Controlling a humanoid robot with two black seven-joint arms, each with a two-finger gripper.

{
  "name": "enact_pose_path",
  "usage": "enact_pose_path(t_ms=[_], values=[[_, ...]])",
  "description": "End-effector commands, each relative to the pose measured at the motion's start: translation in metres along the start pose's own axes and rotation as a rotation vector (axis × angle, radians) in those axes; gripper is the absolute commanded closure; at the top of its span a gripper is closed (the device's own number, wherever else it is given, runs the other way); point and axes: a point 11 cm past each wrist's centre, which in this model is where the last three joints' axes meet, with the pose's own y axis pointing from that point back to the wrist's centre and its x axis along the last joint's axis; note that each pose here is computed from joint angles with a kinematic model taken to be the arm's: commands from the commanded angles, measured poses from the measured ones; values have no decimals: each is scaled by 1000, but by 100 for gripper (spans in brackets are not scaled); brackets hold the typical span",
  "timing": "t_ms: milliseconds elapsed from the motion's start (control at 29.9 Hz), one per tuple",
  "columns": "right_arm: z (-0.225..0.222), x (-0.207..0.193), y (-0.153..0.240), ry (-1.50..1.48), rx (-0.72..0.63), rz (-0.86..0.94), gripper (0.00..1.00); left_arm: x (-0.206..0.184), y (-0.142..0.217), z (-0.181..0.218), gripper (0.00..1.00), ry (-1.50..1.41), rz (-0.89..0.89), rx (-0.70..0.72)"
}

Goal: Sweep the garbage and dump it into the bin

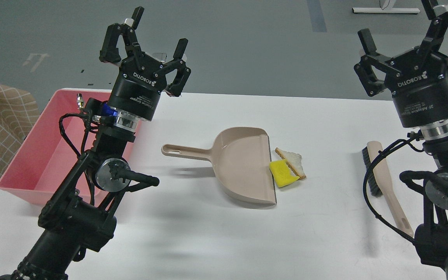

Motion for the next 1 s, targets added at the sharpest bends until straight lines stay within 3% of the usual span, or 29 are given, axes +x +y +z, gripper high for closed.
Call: enact_pose_path(t_ms=[0, 969], values=[[3, -2, -1, -6, -8, -5, 0, 0, 0, 2, 2, -4, 4, -5], [6, -1, 4, -6, -21, -2, 0, 0, 5, -7, 2, 4, 7, 22]])
